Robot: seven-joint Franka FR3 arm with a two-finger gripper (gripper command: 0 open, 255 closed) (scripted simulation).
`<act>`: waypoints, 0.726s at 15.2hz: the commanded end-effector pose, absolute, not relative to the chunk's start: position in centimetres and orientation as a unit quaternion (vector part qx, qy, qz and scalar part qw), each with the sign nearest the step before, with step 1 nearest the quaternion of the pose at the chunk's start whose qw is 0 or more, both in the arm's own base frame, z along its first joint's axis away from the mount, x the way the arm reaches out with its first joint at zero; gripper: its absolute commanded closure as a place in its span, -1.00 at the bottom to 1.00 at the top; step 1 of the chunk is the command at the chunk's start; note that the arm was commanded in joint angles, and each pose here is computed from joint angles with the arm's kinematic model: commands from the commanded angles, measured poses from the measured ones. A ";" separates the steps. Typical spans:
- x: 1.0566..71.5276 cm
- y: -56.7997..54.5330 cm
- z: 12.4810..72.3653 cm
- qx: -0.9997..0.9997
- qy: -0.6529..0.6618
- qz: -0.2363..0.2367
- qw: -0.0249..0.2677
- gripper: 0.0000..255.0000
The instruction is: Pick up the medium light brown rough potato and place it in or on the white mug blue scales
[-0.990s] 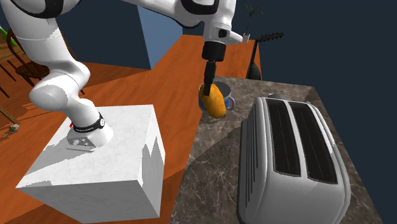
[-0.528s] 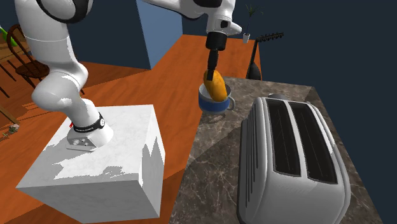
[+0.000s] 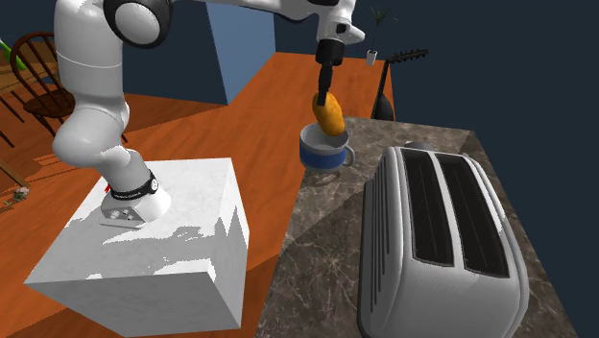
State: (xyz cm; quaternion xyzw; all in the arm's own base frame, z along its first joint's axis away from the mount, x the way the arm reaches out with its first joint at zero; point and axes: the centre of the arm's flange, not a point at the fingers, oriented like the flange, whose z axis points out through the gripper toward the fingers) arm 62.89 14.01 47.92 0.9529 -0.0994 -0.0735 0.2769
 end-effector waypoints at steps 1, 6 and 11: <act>63.1 14.2 47.0 0.953 -0.100 -0.073 0.277 1.00; 63.1 14.2 44.4 0.953 -0.100 -0.073 0.277 1.00; 63.1 14.2 41.7 0.953 -0.100 -0.073 0.277 1.00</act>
